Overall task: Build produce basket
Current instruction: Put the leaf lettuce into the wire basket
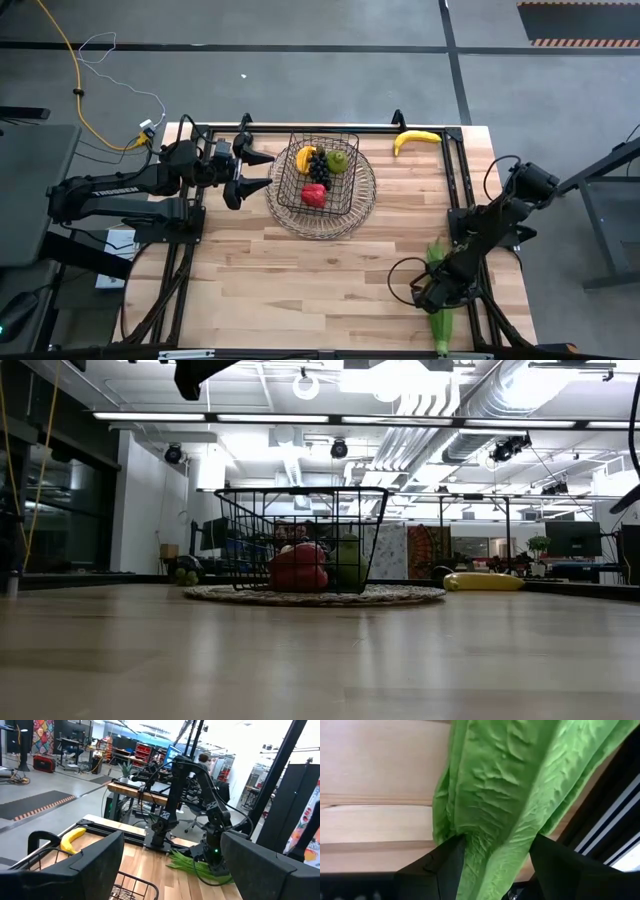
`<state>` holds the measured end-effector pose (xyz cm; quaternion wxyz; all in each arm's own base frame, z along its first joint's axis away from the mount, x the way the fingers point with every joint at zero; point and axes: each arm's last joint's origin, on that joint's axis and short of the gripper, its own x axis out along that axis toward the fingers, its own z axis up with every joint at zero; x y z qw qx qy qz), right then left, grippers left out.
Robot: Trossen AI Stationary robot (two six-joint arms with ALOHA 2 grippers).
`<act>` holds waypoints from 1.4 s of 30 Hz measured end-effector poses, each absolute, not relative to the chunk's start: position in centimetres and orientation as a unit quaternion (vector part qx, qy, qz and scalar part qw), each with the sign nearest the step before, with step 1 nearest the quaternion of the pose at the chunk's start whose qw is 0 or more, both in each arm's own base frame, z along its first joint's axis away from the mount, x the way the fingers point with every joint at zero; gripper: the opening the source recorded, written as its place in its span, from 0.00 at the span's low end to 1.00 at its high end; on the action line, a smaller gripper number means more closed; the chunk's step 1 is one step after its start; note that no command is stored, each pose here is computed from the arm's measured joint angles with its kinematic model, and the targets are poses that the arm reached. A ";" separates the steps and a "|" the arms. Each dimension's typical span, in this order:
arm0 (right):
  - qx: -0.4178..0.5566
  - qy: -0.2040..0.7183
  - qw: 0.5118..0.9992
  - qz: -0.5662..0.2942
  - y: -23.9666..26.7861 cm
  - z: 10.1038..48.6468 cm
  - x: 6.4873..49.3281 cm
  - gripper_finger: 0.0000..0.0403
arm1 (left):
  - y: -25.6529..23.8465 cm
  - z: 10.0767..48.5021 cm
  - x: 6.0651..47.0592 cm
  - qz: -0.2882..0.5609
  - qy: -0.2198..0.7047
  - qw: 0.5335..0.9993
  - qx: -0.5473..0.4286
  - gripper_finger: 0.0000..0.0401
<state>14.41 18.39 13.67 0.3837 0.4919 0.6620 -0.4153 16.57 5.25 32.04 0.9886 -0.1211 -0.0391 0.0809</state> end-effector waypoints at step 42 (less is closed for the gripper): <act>0.150 0.101 0.954 -0.238 -2.4 36.6 25.2 0.00 | 5.4 32.1 16.5 0.101 -0.044 0.985 -0.135 0.79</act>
